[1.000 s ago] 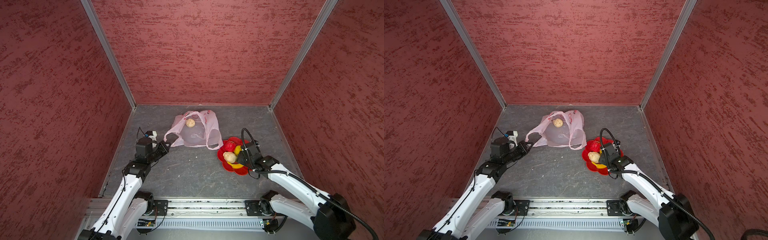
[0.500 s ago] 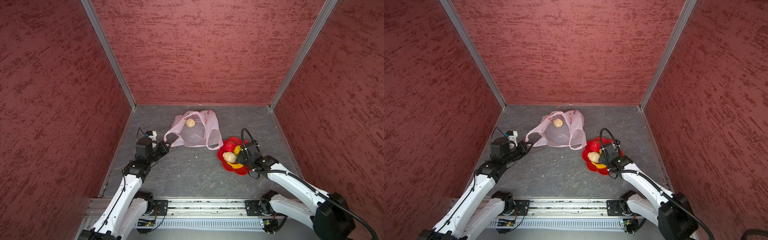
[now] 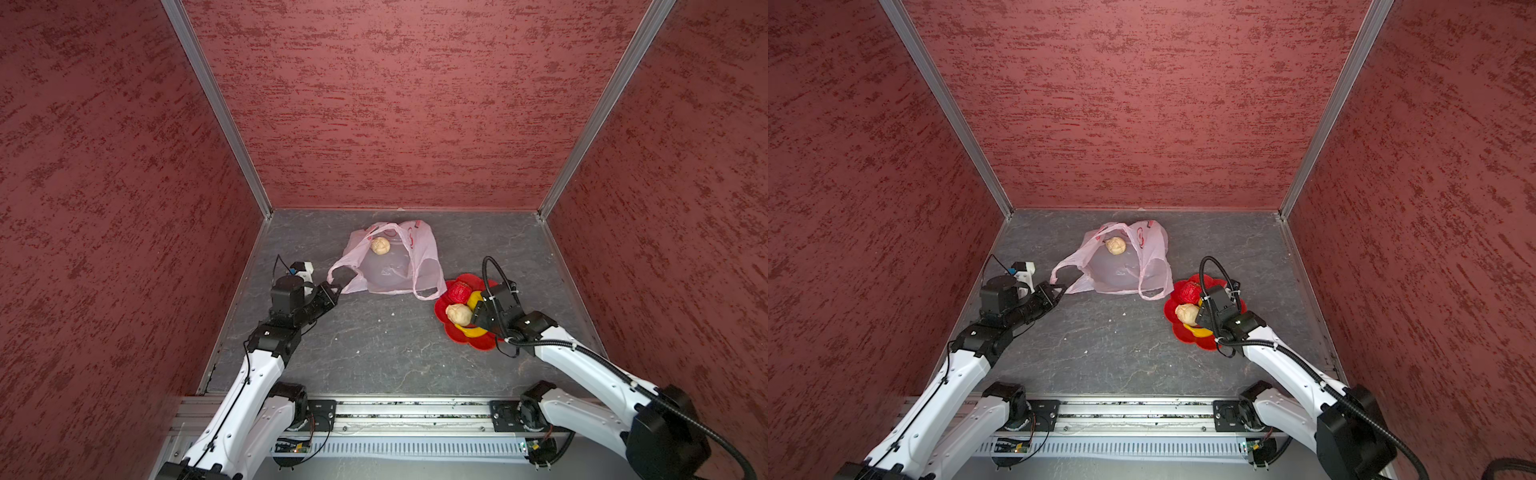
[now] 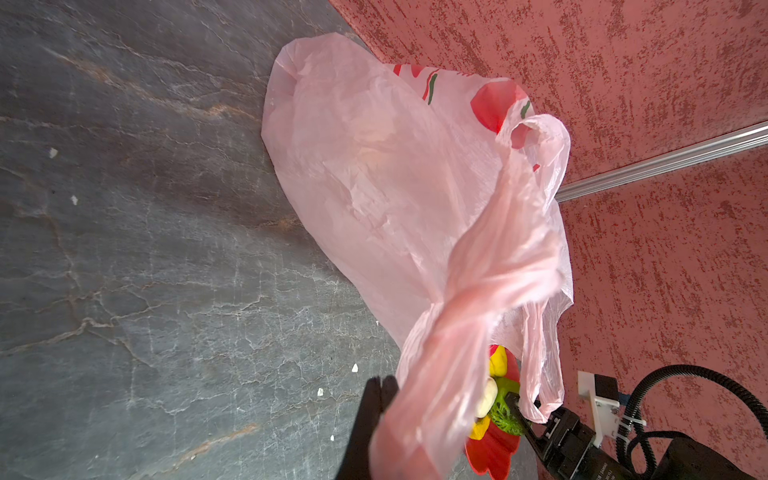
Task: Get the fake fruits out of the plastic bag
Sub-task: 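Open the right gripper to release the green fruit on the plate, then move the open right gripper from the plate back over the bag opening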
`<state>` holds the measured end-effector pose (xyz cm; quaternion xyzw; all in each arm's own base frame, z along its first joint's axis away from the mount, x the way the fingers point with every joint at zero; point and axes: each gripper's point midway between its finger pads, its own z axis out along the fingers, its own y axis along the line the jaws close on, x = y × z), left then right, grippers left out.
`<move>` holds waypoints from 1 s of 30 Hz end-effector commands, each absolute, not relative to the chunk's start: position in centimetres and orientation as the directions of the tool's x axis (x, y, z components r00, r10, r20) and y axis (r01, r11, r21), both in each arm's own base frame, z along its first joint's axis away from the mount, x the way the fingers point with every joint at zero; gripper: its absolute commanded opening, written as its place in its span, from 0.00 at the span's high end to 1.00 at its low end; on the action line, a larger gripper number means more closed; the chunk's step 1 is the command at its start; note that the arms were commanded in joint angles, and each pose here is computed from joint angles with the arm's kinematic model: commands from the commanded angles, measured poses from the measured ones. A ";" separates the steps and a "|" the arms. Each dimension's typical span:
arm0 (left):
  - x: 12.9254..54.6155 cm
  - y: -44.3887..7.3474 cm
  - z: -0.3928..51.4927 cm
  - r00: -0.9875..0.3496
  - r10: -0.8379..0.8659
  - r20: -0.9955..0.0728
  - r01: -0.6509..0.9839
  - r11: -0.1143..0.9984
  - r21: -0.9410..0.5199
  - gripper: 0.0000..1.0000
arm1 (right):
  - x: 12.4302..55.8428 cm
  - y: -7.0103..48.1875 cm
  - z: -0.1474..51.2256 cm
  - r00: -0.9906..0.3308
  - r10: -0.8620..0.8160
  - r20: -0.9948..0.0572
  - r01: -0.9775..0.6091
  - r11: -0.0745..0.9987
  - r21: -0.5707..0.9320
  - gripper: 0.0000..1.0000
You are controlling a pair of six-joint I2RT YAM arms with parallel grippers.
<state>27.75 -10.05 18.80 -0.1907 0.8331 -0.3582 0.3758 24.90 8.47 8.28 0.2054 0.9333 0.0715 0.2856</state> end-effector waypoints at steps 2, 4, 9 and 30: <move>27.6 -10.2 18.8 -0.648 -0.570 -0.505 -0.026 0.679 -0.734 1.00 | 25.3 7.9 9.2 -0.732 0.439 -0.521 0.363 0.898 0.246 0.21; 27.6 -10.2 18.8 -0.647 -0.570 -0.507 -0.025 0.680 -0.733 1.00 | 25.4 7.9 9.4 -0.731 0.435 -0.525 0.361 0.900 0.243 0.18; 27.5 -10.2 18.7 -0.648 -0.571 -0.504 -0.028 0.679 -0.734 1.00 | 25.9 8.0 10.1 -0.727 0.422 -0.541 0.350 0.906 0.236 0.14; 28.4 -10.5 19.7 -0.654 -0.545 -0.525 0.004 0.692 -0.722 1.00 | 28.2 7.2 18.5 -0.679 0.299 -0.671 0.273 0.951 0.147 0.23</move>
